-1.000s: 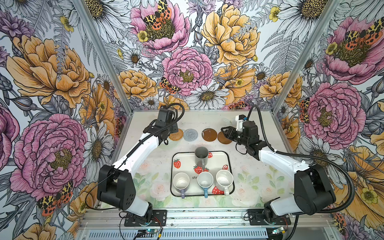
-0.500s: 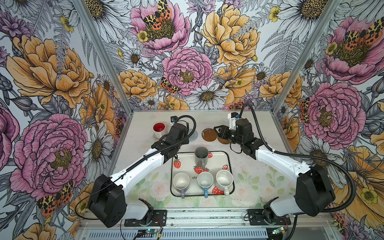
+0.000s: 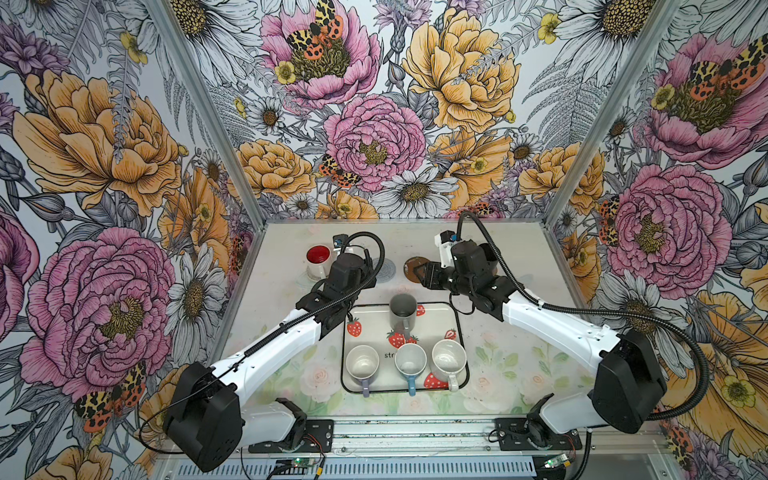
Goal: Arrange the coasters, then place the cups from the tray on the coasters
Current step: 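Raise the left gripper off the mug while the right gripper moves over the grey mug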
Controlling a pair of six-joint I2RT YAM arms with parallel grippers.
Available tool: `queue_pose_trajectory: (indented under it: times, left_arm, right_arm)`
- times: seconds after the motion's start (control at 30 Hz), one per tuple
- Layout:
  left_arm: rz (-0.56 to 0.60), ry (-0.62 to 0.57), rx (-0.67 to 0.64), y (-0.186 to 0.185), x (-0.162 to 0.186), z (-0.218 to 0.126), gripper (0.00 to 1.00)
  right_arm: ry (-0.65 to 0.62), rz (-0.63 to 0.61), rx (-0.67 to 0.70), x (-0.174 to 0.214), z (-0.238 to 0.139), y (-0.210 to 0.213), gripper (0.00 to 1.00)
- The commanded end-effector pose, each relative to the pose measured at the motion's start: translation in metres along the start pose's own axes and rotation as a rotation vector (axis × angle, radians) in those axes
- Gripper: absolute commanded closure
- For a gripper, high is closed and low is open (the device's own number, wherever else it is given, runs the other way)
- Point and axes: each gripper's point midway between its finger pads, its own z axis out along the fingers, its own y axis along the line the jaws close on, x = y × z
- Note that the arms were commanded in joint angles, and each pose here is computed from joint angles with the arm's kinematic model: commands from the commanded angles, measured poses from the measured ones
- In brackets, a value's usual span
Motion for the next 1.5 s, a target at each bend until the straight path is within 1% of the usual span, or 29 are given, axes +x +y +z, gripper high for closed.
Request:
queue_pose_trajectory:
  times: [0.0, 0.2, 0.33, 0.53, 0.73, 0.8, 1.03, 1.27, 1.47]
  left_arm:
    - [-0.001, -0.040, 0.028, 0.001, -0.009, -0.006, 0.43]
    - [-0.008, -0.047, 0.011, 0.012, -0.009, -0.006, 0.42]
    - [-0.018, -0.050, -0.001, 0.019, -0.010, -0.007, 0.41]
    - [-0.025, -0.047, 0.001, 0.021, -0.009, -0.007, 0.41]
    - [-0.027, -0.043, 0.008, 0.020, -0.008, -0.005, 0.41]
    - [-0.025, -0.041, 0.009, 0.020, -0.007, -0.005, 0.41]
    - [-0.021, -0.031, 0.022, 0.018, -0.006, -0.006, 0.41]
    - [-0.019, -0.025, 0.029, 0.016, -0.005, -0.005, 0.41]
    - [-0.017, -0.024, 0.026, 0.017, -0.004, -0.004, 0.40]
  right_arm:
    - [0.017, -0.058, 0.058, 0.003, -0.010, 0.002, 0.56]
    - [0.076, -0.126, 0.095, 0.023, -0.022, 0.004, 0.56]
    - [0.112, -0.145, 0.117, 0.035, -0.032, 0.002, 0.55]
    - [0.189, -0.171, 0.143, 0.062, -0.035, 0.000, 0.50]
    - [0.253, -0.173, 0.166, 0.086, -0.032, -0.003, 0.49]
    - [0.279, -0.187, 0.153, 0.096, -0.031, 0.004, 0.49]
    - [0.343, -0.201, 0.157, 0.119, -0.024, 0.007, 0.47]
    - [0.403, -0.209, 0.161, 0.137, -0.009, 0.009, 0.45]
    - [0.431, -0.213, 0.170, 0.143, 0.002, 0.009, 0.45]
